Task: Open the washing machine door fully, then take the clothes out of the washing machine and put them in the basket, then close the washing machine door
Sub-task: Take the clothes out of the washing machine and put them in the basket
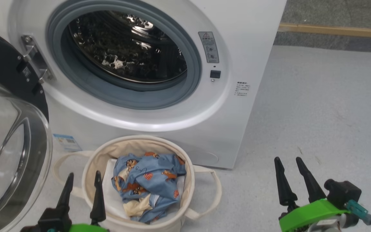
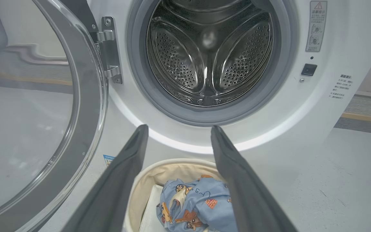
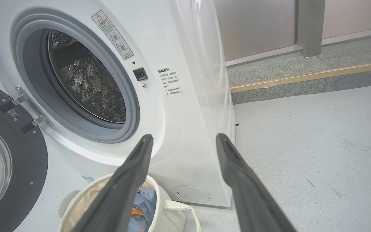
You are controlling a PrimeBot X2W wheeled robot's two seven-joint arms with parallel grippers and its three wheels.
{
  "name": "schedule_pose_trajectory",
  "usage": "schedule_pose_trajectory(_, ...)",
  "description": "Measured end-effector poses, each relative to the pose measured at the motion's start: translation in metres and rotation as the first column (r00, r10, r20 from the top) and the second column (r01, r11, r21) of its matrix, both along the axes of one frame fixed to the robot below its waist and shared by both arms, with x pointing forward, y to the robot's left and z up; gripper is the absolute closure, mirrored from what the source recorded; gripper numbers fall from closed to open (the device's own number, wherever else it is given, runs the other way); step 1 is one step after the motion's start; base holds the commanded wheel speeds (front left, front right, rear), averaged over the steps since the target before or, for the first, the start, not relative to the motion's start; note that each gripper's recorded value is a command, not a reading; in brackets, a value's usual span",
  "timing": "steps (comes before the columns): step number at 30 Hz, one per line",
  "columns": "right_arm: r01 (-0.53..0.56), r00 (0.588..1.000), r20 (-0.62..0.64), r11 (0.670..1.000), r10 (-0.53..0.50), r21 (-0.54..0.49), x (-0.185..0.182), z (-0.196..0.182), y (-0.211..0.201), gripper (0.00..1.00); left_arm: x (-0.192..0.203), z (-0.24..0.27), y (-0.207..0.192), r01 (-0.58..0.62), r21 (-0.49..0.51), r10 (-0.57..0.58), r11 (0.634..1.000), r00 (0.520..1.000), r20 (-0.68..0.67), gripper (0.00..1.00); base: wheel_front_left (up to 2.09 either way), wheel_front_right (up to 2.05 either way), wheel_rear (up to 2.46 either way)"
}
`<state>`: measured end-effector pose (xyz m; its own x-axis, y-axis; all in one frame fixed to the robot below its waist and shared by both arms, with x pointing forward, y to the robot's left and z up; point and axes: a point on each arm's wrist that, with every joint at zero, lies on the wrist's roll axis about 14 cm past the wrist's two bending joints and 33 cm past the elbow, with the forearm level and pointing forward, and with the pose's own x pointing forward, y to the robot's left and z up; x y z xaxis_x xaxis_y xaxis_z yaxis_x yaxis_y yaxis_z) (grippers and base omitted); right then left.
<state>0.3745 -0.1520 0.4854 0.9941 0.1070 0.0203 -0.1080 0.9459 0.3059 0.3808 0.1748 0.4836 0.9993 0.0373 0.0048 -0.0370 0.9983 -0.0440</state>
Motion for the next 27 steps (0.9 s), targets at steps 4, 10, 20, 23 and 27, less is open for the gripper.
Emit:
schedule_pose_trajectory(4,0.002,1.000,0.010,1.000,-0.002,0.001,-0.006,0.003,-0.001,0.00,-0.007,-0.002,0.002,-0.008,0.002,0.008,1.000,1.000,-0.008,0.00,0.00,0.00,0.00)
schedule_pose_trajectory(10,-0.003,1.000,0.023,1.000,0.003,0.008,-0.008,0.008,0.001,0.00,-0.012,-0.001,0.000,-0.008,-0.003,0.008,1.000,1.000,-0.005,0.00,0.00,0.00,0.00)
schedule_pose_trajectory(20,-0.013,0.999,0.035,1.000,0.013,0.008,-0.009,0.012,0.005,0.00,-0.017,-0.006,-0.004,0.010,-0.005,-0.010,1.000,1.000,-0.019,0.00,0.00,0.00,0.00)
schedule_pose_trajectory(23,-0.014,0.999,0.037,1.000,0.013,0.008,-0.010,0.012,0.005,0.00,-0.020,-0.011,-0.007,0.023,-0.008,-0.023,1.000,0.999,-0.036,0.00,0.00,0.00,0.00)
schedule_pose_trajectory(27,-0.015,0.999,0.038,1.000,0.015,0.008,-0.010,0.013,0.006,0.00,-0.021,-0.012,-0.012,0.044,-0.010,-0.044,0.999,0.998,-0.037,0.00,0.00,0.00,0.00)
